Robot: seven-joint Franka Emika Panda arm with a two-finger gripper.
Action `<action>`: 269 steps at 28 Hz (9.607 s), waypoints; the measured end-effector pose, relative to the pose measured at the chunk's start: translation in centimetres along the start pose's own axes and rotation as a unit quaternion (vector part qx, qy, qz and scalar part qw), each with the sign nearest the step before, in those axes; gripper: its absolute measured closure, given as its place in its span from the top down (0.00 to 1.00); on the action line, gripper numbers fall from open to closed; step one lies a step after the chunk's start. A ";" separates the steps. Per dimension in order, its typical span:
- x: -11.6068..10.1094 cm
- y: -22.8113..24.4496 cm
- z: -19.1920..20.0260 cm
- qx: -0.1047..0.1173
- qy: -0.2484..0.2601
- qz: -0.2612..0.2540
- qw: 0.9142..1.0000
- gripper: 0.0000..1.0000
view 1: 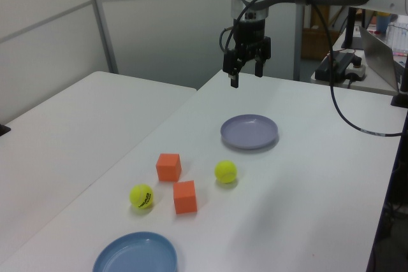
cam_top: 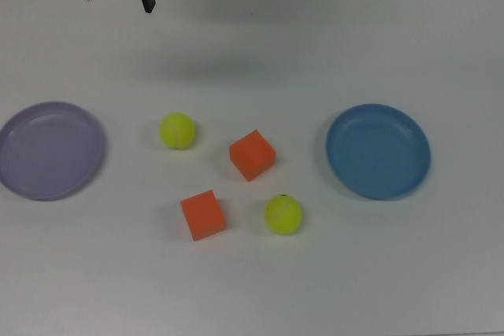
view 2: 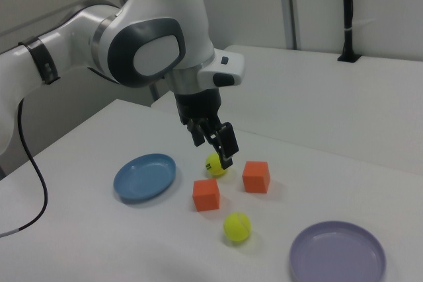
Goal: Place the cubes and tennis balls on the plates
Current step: 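Lower the open gripper onto the orange cube nearest the blue plate, then grasp the orange cube and lift it toward the blue plate, then lower the cube onto the blue plate and open the gripper, then move the gripper over the second orange cube and grasp it, then carry the second cube and stack it on the first cube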
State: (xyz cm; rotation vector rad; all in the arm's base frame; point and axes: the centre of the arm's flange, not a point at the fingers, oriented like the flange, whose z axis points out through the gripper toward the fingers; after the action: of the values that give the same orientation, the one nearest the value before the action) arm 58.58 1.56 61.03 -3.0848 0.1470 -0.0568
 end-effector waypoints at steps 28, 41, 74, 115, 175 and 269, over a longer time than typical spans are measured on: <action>0.9 -11.4 14.6 0.023 -0.017 -0.301 0.953 1.00; 2.5 -15.6 21.0 0.019 0.012 -0.409 0.912 1.00; 2.8 -19.8 29.8 0.021 0.017 -0.445 0.895 0.81; -7.0 -39.2 26.7 0.029 0.077 -0.342 0.936 0.66; 10.5 -13.0 22.2 0.029 0.114 -0.279 0.953 1.00; -6.5 -37.6 20.5 -0.010 0.078 -0.180 0.980 0.63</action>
State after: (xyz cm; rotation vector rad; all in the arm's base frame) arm 56.44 40.57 42.37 -3.0812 -0.4095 -0.3130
